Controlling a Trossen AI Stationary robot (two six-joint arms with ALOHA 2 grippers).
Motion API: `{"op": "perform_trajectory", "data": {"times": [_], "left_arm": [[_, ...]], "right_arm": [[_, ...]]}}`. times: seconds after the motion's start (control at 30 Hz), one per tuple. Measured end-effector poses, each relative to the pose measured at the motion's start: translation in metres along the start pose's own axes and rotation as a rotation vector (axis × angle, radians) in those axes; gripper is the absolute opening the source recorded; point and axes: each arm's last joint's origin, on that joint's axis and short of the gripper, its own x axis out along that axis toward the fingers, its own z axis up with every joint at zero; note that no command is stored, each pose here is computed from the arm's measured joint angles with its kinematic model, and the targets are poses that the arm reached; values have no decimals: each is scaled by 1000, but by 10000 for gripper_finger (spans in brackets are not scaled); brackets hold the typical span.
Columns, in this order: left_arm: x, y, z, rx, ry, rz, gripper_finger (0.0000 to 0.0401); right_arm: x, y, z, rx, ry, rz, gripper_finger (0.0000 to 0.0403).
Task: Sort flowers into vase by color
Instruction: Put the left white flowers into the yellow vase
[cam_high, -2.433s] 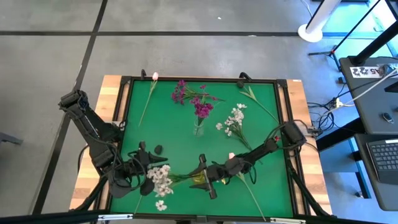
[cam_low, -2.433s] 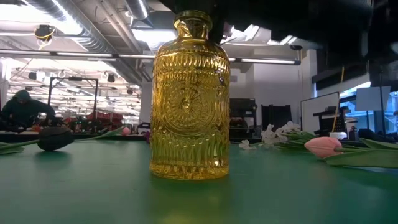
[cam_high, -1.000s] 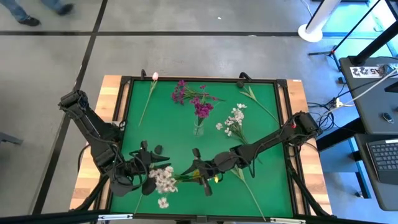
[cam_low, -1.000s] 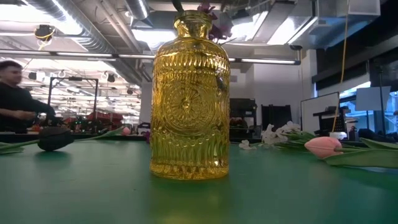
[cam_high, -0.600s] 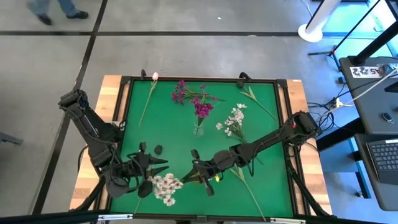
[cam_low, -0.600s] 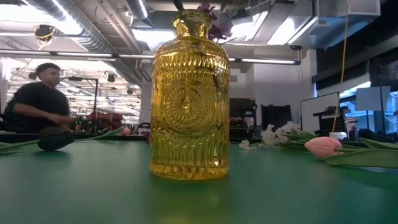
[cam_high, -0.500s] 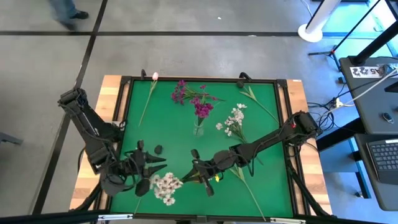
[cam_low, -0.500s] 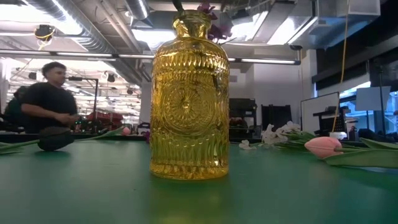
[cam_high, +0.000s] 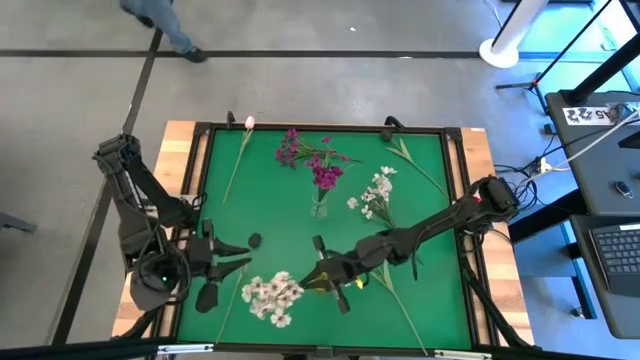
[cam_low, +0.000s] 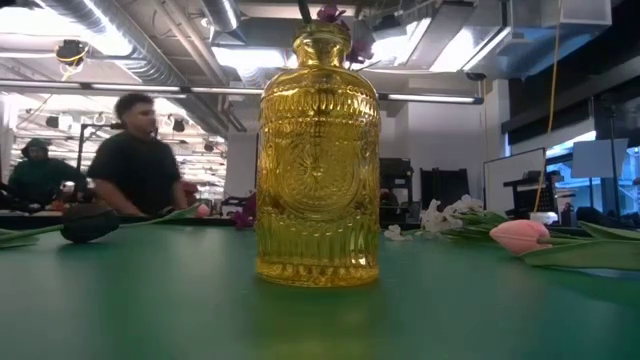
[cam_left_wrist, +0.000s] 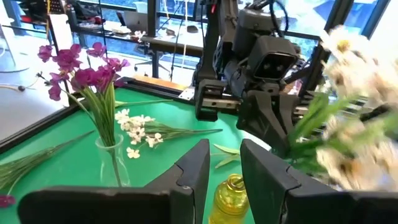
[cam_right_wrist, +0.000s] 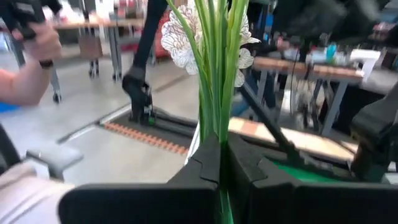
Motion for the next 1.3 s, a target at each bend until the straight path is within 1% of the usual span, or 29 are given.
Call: {"op": "perform_trajectory", "data": {"times": [0.2, 0.27, 0.37, 0.5, 0.63, 0.77, 1.03, 1.1, 1.23, 1.3], "left_arm": [[-1, 0, 0, 2, -6, 3, 87], [-1, 0, 0, 3, -6, 4, 87], [-1, 0, 0, 4, -6, 4, 87], [-1, 0, 0, 4, -11, 10, 87], [-1, 0, 0, 4, -11, 10, 87], [-1, 0, 0, 4, -11, 10, 87], [-1, 0, 0, 4, -11, 11, 87], [-1, 0, 0, 5, -10, 11, 87], [-1, 1, -1, 14, -8, 13, 87], [-1, 1, -1, 13, -7, 13, 87]], "right_arm": [[-22, 1, -21, 22, -186, -4, 4], [-30, 1, -28, 31, -223, -18, 4], [-39, 2, -42, 39, -204, -48, 3], [-47, 4, -51, 58, -215, -72, 3], [-51, 7, -59, 66, -180, -61, 6], [-55, 7, -70, 118, -123, -68, 16], [-53, 7, -80, 137, -81, -79, 15], [-53, 6, -82, 138, -73, -97, 15], [-53, -1, -82, 138, -82, -136, 15], [-54, -6, -80, 138, -108, -148, 15]]}}
